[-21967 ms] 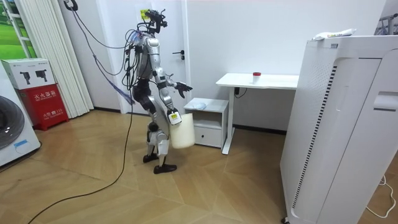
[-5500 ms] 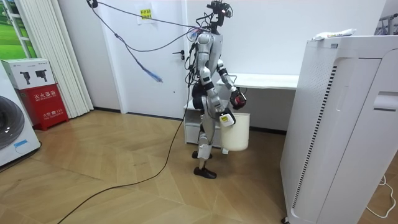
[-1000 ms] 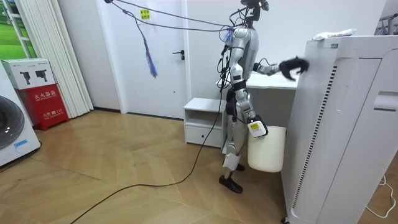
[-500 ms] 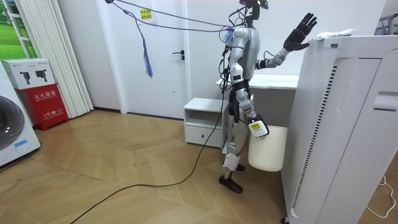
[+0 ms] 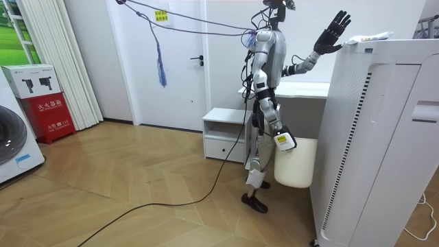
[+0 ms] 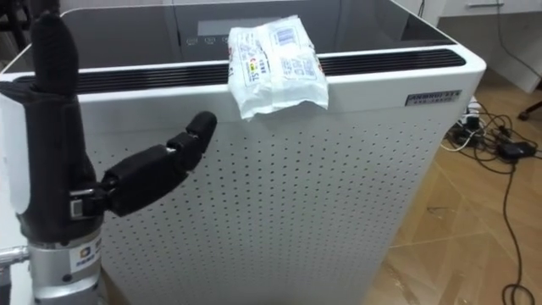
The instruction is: Pick garbage
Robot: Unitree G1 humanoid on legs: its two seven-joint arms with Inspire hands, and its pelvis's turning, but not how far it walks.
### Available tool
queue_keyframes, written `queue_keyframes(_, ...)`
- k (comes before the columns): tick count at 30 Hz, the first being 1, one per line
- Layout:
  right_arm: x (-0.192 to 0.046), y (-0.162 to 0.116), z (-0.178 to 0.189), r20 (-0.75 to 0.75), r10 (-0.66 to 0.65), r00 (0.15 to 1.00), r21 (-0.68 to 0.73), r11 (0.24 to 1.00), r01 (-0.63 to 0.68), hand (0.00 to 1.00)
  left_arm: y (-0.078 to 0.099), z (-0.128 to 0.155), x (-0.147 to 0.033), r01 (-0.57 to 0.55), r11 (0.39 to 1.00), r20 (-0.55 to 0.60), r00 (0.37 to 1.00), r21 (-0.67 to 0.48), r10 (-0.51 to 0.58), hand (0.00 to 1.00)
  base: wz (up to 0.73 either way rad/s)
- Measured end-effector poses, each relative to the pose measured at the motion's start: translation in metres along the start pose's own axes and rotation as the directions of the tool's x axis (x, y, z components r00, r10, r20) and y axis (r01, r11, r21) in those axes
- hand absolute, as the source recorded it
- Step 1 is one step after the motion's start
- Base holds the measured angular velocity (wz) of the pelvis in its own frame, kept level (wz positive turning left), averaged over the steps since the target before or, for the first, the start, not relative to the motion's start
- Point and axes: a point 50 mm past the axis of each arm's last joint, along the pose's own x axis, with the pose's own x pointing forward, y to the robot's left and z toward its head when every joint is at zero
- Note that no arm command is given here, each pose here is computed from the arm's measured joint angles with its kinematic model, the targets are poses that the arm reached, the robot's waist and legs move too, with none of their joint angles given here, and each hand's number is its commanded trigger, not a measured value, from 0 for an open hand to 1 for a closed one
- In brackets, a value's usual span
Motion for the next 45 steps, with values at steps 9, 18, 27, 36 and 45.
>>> queue_keyframes(9,0.000,0.002,0.000,-0.001,0.023,1.000,-0.005,1.000,-0.023,1.00,-0.011,0.005,-0.003,0.093,0.996,0.008,0.996,-0.007,-0.093,0.00,0.00)
queue_keyframes(18,0.000,0.002,0.000,-0.001,0.030,1.000,-0.004,1.000,-0.030,1.00,-0.014,0.004,-0.006,0.147,0.989,0.009,0.989,0.002,-0.147,0.00,-0.03)
queue_keyframes(27,0.000,0.002,0.000,-0.001,0.029,1.000,-0.004,1.000,-0.029,1.00,-0.015,0.003,-0.006,0.160,0.987,-0.002,0.987,0.009,-0.160,0.00,0.00)
queue_keyframes(36,0.000,0.000,-0.001,-0.011,0.023,1.000,-0.003,1.000,-0.023,1.00,-0.015,0.003,-0.008,0.191,0.980,0.026,0.981,0.054,-0.193,0.00,0.00)
queue_keyframes(45,0.000,0.000,-0.001,-0.011,0.023,1.000,-0.003,1.000,-0.023,1.00,-0.014,0.002,-0.008,0.198,0.978,0.029,0.979,0.060,-0.200,0.00,0.00)
